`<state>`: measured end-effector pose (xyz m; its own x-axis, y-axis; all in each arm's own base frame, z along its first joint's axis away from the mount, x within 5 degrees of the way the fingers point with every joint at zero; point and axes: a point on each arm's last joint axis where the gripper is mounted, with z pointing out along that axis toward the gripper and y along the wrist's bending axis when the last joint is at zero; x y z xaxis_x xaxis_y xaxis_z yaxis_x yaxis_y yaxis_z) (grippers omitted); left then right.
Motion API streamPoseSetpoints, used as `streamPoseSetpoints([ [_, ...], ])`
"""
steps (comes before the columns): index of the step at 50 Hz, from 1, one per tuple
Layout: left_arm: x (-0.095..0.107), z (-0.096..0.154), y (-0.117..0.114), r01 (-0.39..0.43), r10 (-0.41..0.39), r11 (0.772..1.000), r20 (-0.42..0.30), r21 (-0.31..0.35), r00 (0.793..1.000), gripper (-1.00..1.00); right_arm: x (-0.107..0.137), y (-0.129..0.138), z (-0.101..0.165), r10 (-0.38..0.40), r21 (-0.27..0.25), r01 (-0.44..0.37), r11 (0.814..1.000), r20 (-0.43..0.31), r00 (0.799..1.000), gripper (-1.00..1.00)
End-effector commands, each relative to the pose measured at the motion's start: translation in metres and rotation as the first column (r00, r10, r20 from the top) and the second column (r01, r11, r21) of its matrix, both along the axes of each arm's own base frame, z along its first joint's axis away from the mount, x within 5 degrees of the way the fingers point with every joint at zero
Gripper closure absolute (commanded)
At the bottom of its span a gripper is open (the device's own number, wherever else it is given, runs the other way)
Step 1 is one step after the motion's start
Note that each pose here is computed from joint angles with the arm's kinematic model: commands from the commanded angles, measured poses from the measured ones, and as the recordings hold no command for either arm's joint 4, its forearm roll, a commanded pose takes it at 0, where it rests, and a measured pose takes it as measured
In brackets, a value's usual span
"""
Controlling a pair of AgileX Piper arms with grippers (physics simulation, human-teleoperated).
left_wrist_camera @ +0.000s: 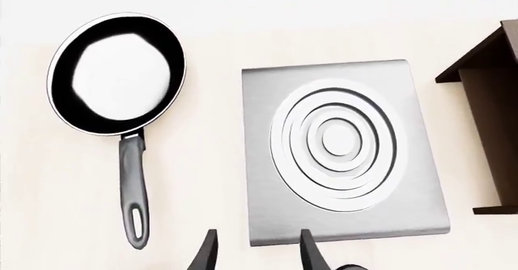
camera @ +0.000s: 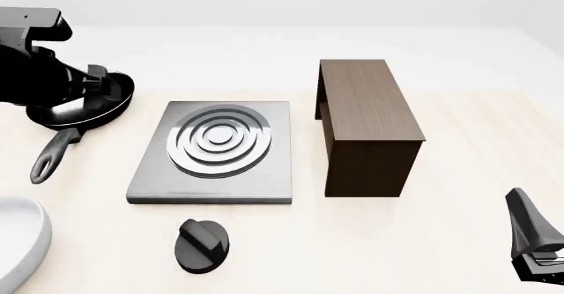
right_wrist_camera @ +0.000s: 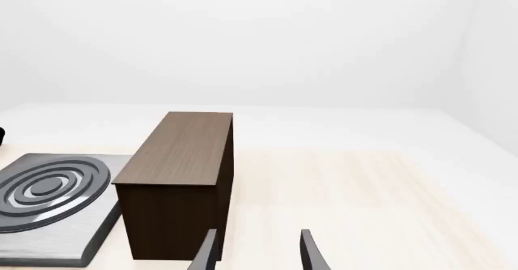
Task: Turn on the stove.
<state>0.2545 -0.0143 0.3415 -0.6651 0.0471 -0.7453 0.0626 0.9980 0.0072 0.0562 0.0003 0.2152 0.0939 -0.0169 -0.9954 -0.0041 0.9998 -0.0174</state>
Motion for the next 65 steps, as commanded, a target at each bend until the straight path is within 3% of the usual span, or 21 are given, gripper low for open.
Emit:
streamPoseSetpoints([
  [1,0.004,0.004,-0.003,-0.001,0.001,1.0,0.002,-0.012,1.0,-1.0,0.0,0.0,0.0,-0.001,0.001,0.001,1.0,0.001,1.0,-1.0],
  [65,0.024,0.036,0.016,-0.122,0.125,0.99,0.033,-0.076,0.992,-1.0,0.0,0.0,0.0,-0.001,0.001,0.001,1.0,0.0,1.0,-1.0],
])
